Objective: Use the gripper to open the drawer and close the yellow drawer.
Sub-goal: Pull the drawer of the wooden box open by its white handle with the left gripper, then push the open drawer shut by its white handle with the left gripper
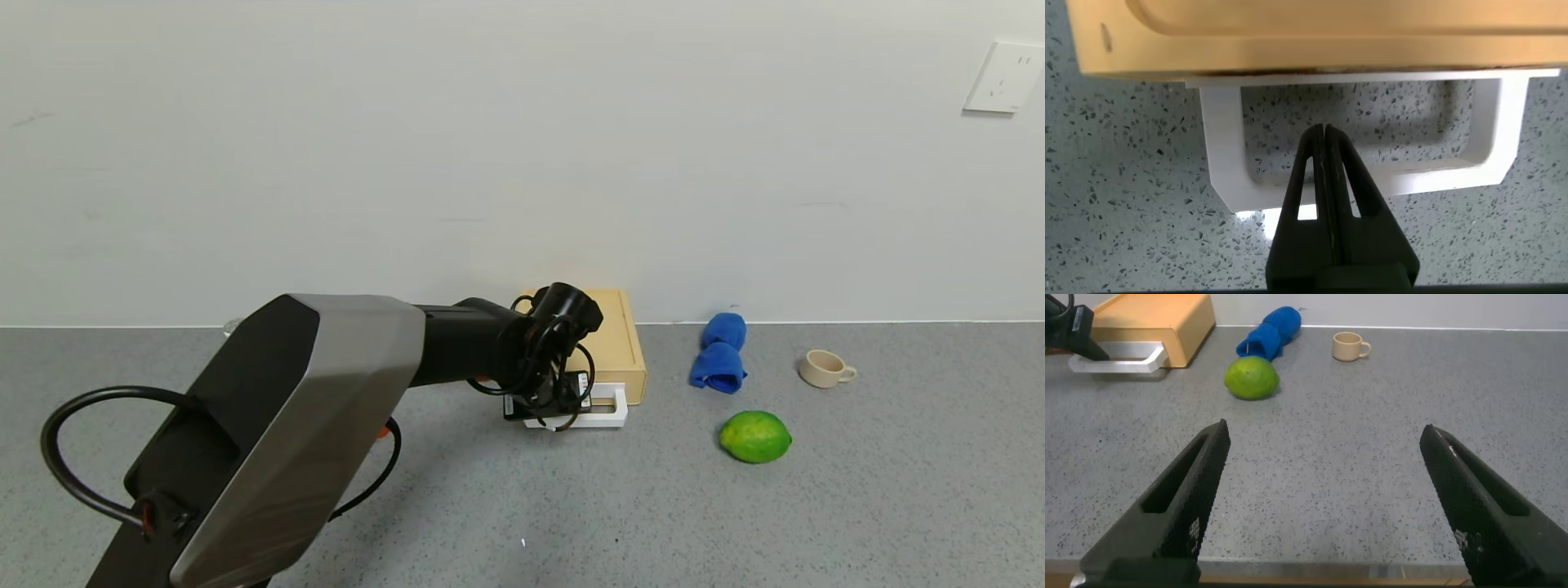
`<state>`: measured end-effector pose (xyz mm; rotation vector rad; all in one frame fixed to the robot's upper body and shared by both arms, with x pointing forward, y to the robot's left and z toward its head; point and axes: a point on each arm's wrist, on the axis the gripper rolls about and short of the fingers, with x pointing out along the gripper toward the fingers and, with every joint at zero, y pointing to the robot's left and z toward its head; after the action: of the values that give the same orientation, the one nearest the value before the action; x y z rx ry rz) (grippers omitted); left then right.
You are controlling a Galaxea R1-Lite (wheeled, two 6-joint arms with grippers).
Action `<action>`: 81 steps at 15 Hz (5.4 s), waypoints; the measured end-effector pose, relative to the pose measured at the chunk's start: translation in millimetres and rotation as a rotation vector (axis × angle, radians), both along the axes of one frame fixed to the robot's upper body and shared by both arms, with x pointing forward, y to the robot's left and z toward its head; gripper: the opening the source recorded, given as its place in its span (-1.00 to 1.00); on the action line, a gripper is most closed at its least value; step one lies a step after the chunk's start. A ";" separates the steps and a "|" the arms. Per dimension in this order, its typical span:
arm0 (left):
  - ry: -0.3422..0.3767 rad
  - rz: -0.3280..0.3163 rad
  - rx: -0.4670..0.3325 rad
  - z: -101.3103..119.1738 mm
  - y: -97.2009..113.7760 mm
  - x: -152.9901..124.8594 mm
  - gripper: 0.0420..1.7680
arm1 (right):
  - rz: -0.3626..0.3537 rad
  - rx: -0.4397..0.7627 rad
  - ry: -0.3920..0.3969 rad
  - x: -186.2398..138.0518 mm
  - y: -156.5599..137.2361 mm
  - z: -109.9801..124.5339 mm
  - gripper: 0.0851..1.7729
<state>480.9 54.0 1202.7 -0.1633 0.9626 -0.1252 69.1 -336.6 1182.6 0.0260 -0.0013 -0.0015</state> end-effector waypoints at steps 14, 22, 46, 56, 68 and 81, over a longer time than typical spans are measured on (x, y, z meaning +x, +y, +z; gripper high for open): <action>0.081 0.029 0.022 -6.5 -2.3 -11.8 -0.93 | 0.000 0.000 0.000 0.0 0.0 0.0 0.93; 0.141 0.060 0.029 -4.2 -5.9 -25.7 -0.93 | 0.000 0.000 0.000 0.0 0.0 0.0 0.93; 0.281 0.030 0.061 -6.6 -8.1 -88.0 -0.92 | 0.000 0.000 0.000 0.0 0.0 0.0 0.93; 0.299 0.022 0.069 -3.1 -7.7 -105.2 -0.93 | 0.000 0.000 0.000 0.0 0.0 0.0 0.93; 0.137 -0.230 0.034 82.1 26.3 -134.3 -0.93 | 0.000 0.000 0.000 0.0 0.0 0.0 0.93; -0.205 -0.582 -0.109 124.6 154.5 -157.5 -0.93 | -0.001 0.000 0.000 0.0 0.0 0.0 0.93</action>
<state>323.4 208.4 1327.3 0.0349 0.7752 -0.7167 69.1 -336.6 1182.6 0.0257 -0.0009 -0.0023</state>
